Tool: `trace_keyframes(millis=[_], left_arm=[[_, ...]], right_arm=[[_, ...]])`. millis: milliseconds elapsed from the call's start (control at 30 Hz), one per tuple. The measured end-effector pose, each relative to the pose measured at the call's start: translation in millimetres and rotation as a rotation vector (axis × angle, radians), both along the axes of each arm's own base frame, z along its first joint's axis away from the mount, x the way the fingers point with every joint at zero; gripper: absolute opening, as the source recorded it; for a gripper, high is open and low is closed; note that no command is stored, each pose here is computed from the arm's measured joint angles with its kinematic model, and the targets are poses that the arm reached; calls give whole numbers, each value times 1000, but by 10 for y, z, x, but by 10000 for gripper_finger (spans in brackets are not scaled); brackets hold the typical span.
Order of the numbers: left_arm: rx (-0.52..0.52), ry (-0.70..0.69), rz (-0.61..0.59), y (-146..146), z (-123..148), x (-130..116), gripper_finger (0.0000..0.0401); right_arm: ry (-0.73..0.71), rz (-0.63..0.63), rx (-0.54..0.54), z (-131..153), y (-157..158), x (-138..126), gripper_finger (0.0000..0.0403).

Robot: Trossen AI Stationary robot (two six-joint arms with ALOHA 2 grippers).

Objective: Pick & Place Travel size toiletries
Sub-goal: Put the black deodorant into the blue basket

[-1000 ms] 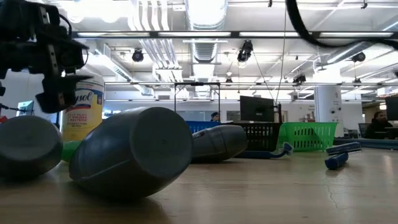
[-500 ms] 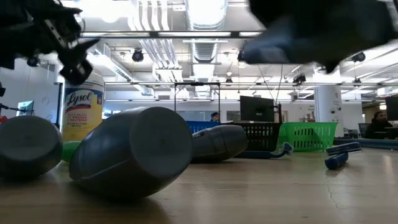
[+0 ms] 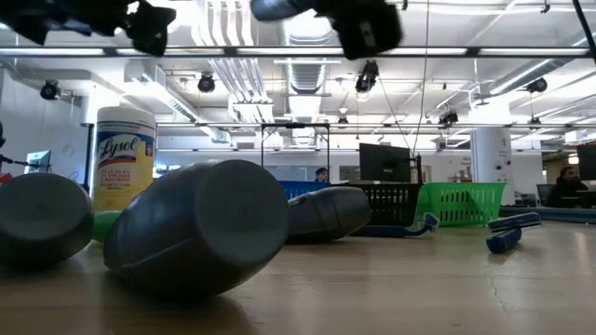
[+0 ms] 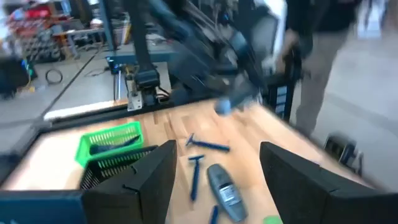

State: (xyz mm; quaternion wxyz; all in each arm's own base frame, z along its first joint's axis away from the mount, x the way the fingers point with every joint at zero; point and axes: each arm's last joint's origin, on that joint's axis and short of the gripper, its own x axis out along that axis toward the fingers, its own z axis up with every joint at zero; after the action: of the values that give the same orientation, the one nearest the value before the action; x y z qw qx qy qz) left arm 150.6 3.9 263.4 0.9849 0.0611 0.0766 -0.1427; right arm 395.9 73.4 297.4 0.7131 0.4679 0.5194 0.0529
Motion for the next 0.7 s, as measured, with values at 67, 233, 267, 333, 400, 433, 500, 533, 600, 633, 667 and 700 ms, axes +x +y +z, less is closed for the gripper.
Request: trace_keyframes(millis=[67, 233, 267, 333, 400, 433, 500, 533, 600, 633, 667, 700], left_arm=[[100, -7, -28, -16, 54, 71, 236], [359, -49, -52, -33, 169, 253, 236], [405, -82, -55, -31, 232, 294, 236], [464, -118, -51, -26, 315, 377, 238], [478, -129, -44, -19, 362, 482, 239], [479, -137, -42, -16, 390, 532, 238], [494, -146, -47, -16, 424, 626, 238], [510, -163, -50, -21, 454, 678, 238], [542, -160, -69, -37, 453, 780, 239], [551, -149, -82, -51, 439, 831, 240], [554, -147, -91, -67, 443, 877, 240], [554, -145, -100, -86, 448, 922, 240]], right_arm=[[-46, 9, 18, 128, -114, 33, 202], [-57, 48, 3, 351, -304, -2, 199], [-46, 60, 2, 381, -330, -23, 200], [-28, 80, -2, 430, -366, -62, 202], [-15, 96, -10, 459, -383, -93, 203], [-8, 105, -16, 466, -388, -108, 202], [-3, 113, -21, 475, -388, -120, 200], [-7, 117, -19, 481, -386, -119, 200], [-14, 130, -9, 489, -380, -120, 201], [-18, 135, -10, 489, -380, -120, 202], [-21, 140, -11, 489, -378, -120, 203], [-22, 144, -13, 485, -378, -121, 203]])
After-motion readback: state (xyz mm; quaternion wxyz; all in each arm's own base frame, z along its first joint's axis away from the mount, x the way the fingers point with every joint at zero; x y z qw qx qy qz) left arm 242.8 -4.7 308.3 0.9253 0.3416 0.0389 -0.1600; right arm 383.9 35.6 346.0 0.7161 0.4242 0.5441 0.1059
